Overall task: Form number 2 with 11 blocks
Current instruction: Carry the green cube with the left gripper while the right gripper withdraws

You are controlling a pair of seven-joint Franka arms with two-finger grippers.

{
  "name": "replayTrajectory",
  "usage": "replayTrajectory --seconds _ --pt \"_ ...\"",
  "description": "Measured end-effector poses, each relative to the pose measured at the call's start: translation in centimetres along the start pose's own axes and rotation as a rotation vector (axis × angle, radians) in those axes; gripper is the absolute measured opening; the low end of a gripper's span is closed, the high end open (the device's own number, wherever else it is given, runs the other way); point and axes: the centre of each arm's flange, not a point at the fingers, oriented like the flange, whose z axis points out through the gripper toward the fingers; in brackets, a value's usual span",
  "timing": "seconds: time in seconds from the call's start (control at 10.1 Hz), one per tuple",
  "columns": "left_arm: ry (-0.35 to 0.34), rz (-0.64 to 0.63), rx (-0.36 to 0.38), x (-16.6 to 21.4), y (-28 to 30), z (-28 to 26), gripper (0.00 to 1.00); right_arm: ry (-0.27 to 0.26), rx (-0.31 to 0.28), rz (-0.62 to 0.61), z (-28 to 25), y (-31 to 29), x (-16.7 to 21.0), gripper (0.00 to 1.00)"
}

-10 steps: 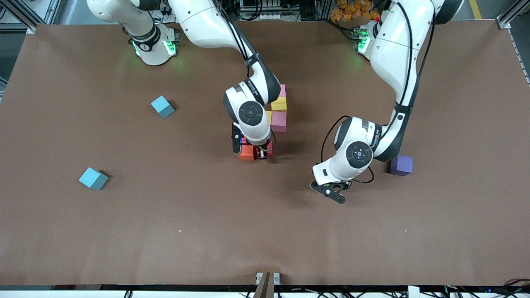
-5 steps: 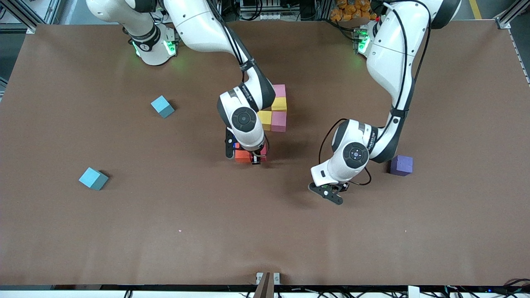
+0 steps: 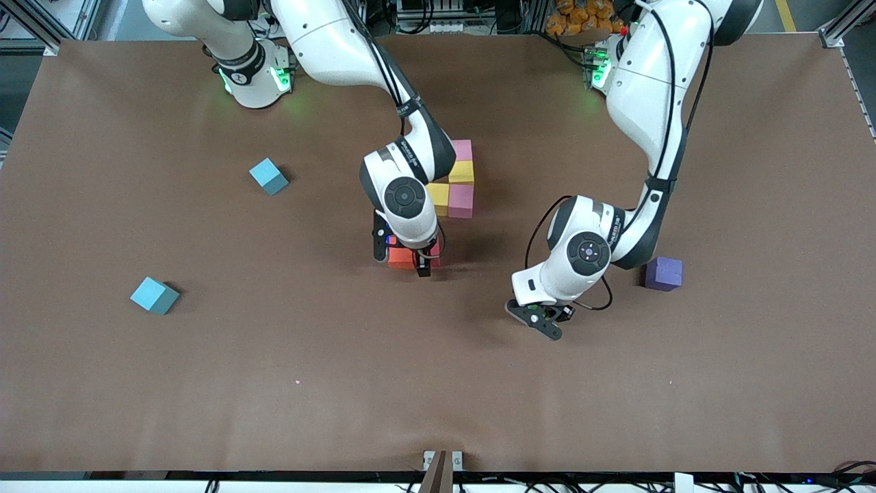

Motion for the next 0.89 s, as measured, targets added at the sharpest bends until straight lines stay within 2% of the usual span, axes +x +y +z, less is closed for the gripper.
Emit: replayTrajectory --seconds 0.59,0.79,0.89 --pt "0.041 0.303 0.014 0.6 2.2 -4.5 0.6 -0.004 -0.048 -0.012 -6.4 -0.3 -0.4 1.0" --pt "0.046 0.449 0.007 0.8 3.3 -4.6 0.6 0.018 -0.032 -0.062 -9.6 -2.4 2.7 1.0" --pt "0.047 0.514 0.003 0.9 3.7 -4.9 0.6 0.035 -0.042 -0.11 -12.1 -3.7 5.7 1.0"
